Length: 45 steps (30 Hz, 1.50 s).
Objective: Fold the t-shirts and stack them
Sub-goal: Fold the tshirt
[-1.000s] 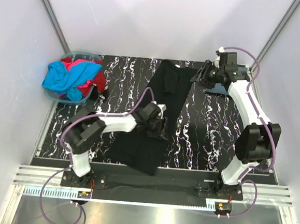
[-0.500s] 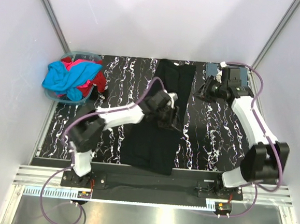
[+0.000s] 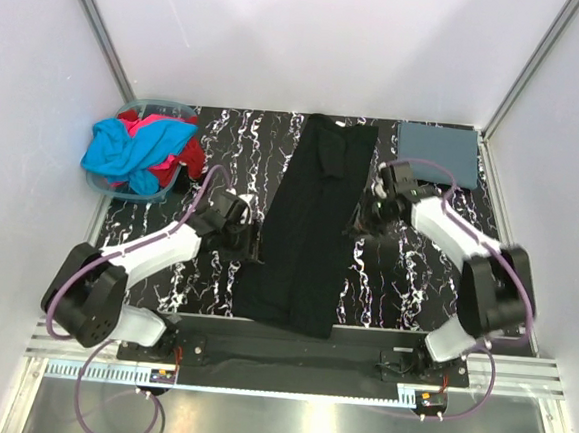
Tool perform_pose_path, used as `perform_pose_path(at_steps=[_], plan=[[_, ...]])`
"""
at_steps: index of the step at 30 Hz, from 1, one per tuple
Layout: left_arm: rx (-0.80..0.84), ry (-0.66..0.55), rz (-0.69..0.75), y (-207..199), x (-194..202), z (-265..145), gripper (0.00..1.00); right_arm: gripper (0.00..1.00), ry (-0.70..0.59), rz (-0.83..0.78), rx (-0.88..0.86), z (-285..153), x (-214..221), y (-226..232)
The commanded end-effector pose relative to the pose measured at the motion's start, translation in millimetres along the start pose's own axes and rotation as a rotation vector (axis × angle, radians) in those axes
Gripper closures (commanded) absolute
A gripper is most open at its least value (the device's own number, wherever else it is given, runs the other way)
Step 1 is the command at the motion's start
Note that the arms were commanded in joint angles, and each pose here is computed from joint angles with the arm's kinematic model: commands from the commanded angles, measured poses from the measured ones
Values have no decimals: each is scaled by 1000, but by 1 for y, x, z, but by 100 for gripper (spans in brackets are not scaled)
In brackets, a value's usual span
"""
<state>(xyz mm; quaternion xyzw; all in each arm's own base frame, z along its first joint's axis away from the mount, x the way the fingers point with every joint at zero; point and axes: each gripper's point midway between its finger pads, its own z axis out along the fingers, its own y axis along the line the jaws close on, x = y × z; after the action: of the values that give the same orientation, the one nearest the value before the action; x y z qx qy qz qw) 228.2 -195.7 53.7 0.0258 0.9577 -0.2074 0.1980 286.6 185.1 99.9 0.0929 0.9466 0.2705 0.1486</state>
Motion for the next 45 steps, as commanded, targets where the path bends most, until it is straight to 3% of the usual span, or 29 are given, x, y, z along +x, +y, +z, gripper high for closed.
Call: perform_pose_path(at_steps=[1, 8, 17, 21, 23, 26, 29, 31, 32, 35, 37, 38, 40, 41, 45], plan=[[93, -49, 41, -19, -18, 1, 44, 68, -184, -90, 2, 13, -87, 21], [66, 39, 60, -15, 9, 21, 45, 68, -139, -75, 99, 82, -142, -9], [116, 105, 68, -46, 40, 46, 45, 68, -122, -116, 218, 118, -184, -44], [134, 108, 86, -63, 44, 57, 45, 68, -158, -138, 251, 119, -218, -50], [172, 129, 72, -76, 46, 63, 45, 68, -110, -128, 278, 131, -219, -65], [282, 119, 70, -111, 30, 57, 45, 68, -109, -140, 282, 122, -237, -61], [310, 72, 117, -127, 10, 34, 44, 67, -140, -151, 246, 85, -246, -32], [272, 64, 176, -120, 7, 20, 44, 66, -134, -125, 229, 65, -236, -19], [281, 31, 198, -124, -2, 6, 44, 66, -176, -132, 197, 34, -235, 2], [289, 31, 233, -114, 2, -11, 47, 66, -107, -76, 238, 8, -170, -3], [384, 67, 251, -126, 14, -17, 50, 68, -145, -66, 189, -22, -140, 19], [411, 98, 247, -126, 25, -16, 52, 70, -63, -31, 222, -10, -100, 0], [478, 146, 254, -136, 40, -17, 55, 73, -43, 1, 200, -15, -63, 4], [476, 166, 256, -132, 49, -14, 58, 81, -4, 0, 201, -19, -25, -1], [501, 163, 253, -128, 65, -9, 70, 90, 42, 48, 37, -28, 46, 14]])
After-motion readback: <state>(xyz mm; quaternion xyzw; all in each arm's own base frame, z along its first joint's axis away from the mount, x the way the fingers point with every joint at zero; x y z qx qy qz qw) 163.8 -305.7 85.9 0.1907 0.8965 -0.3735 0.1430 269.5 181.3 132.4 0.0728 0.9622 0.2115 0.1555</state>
